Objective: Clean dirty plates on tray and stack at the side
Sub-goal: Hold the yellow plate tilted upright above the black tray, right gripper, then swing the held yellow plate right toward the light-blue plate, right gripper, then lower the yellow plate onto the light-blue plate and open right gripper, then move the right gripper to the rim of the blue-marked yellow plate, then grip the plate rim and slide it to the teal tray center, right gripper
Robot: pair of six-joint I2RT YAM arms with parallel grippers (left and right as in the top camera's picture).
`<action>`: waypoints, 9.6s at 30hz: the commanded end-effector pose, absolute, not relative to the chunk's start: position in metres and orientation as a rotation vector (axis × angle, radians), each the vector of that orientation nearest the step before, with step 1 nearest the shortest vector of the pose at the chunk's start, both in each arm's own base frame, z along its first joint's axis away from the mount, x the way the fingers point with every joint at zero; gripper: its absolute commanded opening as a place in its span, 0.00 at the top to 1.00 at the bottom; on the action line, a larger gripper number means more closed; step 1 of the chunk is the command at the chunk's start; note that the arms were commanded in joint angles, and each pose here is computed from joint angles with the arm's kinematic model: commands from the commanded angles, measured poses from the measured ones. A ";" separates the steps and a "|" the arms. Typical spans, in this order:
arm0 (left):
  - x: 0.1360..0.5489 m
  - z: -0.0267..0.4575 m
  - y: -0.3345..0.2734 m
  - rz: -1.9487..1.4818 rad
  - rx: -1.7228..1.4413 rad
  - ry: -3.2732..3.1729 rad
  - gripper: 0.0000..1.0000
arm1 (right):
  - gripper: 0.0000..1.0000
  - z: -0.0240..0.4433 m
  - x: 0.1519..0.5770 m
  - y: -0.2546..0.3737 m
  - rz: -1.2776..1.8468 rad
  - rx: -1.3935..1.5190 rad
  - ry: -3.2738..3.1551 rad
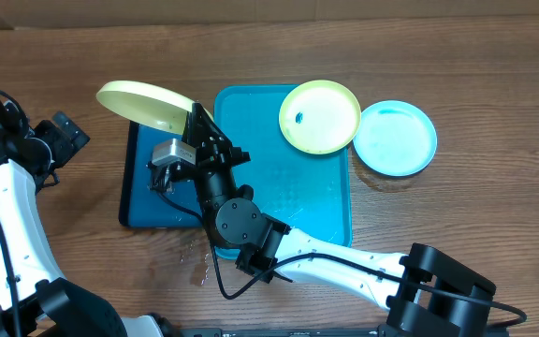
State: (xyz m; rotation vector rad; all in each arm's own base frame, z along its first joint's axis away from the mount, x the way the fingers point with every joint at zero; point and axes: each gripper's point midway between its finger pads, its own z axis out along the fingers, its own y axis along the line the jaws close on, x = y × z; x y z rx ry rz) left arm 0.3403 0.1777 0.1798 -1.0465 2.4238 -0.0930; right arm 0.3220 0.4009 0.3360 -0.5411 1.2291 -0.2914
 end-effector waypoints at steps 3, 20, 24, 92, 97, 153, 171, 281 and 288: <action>0.343 0.179 0.176 -0.111 -1.054 2.423 0.00 | 0.96 0.347 0.320 0.403 -0.271 -0.514 1.219; 0.342 0.178 0.176 -0.111 -1.054 2.423 0.00 | 0.96 0.347 0.320 0.403 -0.271 -0.514 1.219; 0.343 0.179 0.176 -0.111 -1.054 2.423 0.00 | 0.96 0.347 0.320 0.403 -0.271 -0.513 1.219; 0.343 0.179 0.176 -0.110 -1.054 2.423 0.00 | 0.96 0.202 0.332 0.400 0.325 -0.042 1.841; 0.343 0.179 0.176 -0.110 -1.054 2.423 0.00 | 0.96 0.196 0.326 0.414 0.426 -0.093 1.893; 0.343 0.179 0.176 -0.110 -1.054 2.423 0.00 | 0.96 0.079 0.384 -0.055 0.015 1.153 2.475; 0.343 0.179 0.176 -0.110 -1.054 2.423 0.00 | 0.32 0.061 0.374 -0.052 -0.008 1.171 2.548; 0.343 0.179 0.176 -0.110 -1.054 2.423 0.00 | 0.96 0.028 0.391 0.178 0.341 0.444 2.953; 0.343 0.179 0.176 -0.110 -1.054 2.423 0.00 | 0.96 0.025 0.361 0.196 0.291 0.360 3.044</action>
